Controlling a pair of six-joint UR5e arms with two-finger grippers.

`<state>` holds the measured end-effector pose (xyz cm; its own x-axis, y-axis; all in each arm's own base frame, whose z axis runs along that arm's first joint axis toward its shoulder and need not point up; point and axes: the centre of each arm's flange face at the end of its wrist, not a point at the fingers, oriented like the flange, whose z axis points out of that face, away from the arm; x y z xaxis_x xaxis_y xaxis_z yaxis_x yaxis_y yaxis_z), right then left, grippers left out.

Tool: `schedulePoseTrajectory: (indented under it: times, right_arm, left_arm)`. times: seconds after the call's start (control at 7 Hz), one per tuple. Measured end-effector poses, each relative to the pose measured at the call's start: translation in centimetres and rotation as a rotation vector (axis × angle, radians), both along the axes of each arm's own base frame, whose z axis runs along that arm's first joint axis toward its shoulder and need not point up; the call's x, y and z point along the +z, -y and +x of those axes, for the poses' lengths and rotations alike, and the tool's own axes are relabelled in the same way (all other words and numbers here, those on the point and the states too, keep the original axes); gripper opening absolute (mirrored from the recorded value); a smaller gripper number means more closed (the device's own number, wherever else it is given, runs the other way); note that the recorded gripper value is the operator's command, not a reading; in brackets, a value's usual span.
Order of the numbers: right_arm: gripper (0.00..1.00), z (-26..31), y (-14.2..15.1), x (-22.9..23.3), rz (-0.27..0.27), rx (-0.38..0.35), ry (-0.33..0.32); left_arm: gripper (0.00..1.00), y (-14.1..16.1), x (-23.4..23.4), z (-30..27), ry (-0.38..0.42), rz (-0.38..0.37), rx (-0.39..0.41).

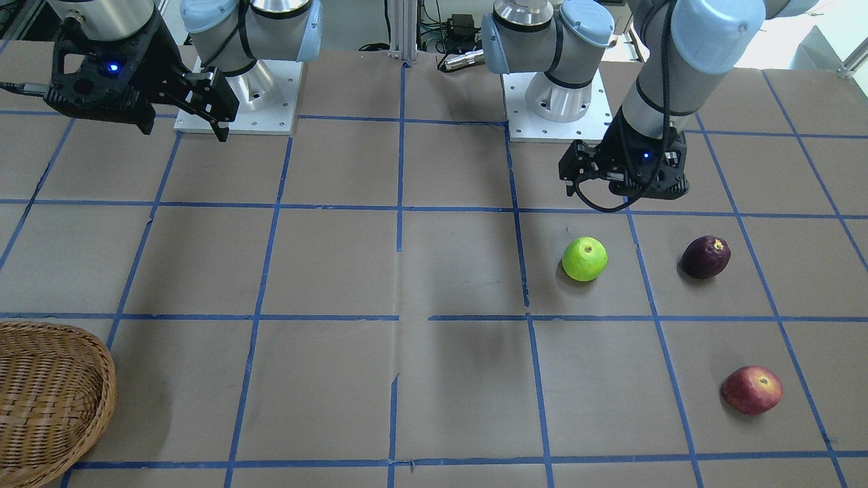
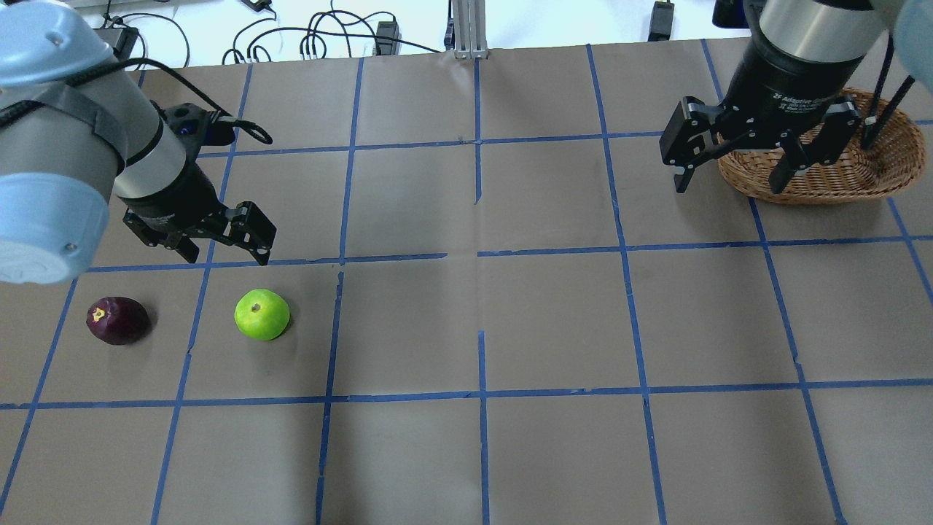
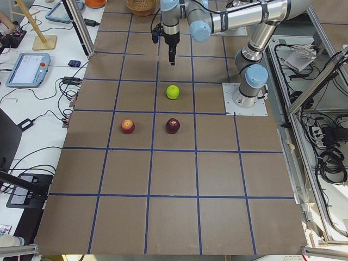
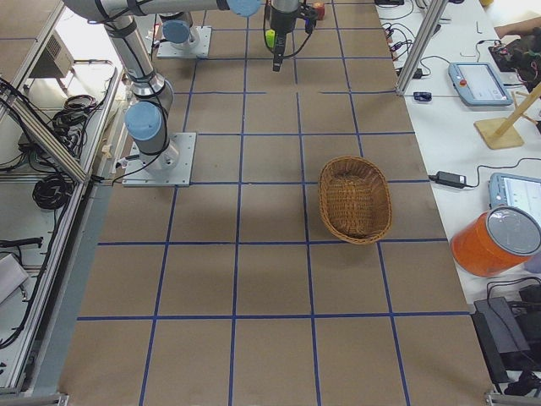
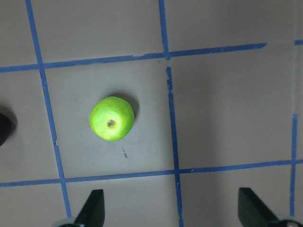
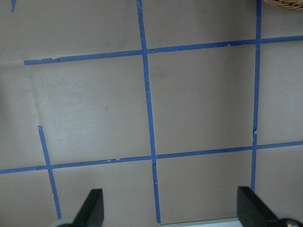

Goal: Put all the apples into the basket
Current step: 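Lower the left gripper onto the green apple, then close the left gripper around the green apple and lift it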

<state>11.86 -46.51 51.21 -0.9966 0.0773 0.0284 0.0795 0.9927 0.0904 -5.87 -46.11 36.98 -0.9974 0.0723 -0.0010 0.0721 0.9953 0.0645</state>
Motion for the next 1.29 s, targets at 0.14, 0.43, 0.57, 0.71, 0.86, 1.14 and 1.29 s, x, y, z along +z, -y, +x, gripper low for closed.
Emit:
schedulePoseTrajectory:
  times: [0.14,0.43,0.57,0.71,0.86,1.14,1.29]
  right_arm:
    - [1.00,0.0,0.0,0.0,0.000,0.000,0.000]
    - [1.00,-0.1,0.1,-0.1,0.001,0.004,0.003]
    - [1.00,-0.1,0.1,-0.1,0.002,0.002,0.003]
    - [1.00,-0.1,0.2,-0.2,0.002,-0.003,0.004]
    - [1.00,-0.1,0.3,-0.2,0.001,-0.005,0.006]
    - [1.00,-0.1,0.3,-0.2,0.001,-0.002,0.011]
    - [1.00,-0.1,0.4,-0.3,0.003,0.004,0.010]
  left_arm:
    - [1.00,0.0,-4.1,1.6,-0.001,-0.001,0.007]
    - [1.00,0.6,-11.3,2.8,-0.006,0.025,0.017]
    - [1.00,1.1,-13.9,3.1,-0.007,0.053,0.017]
    - [1.00,1.5,-15.8,3.3,0.001,0.080,0.015]
    - [0.97,1.5,-17.2,3.5,0.012,0.104,0.014]
    - [0.15,1.5,-19.3,3.5,0.011,0.142,0.019]
    - [0.12,1.7,-19.3,3.5,0.012,0.139,0.025]
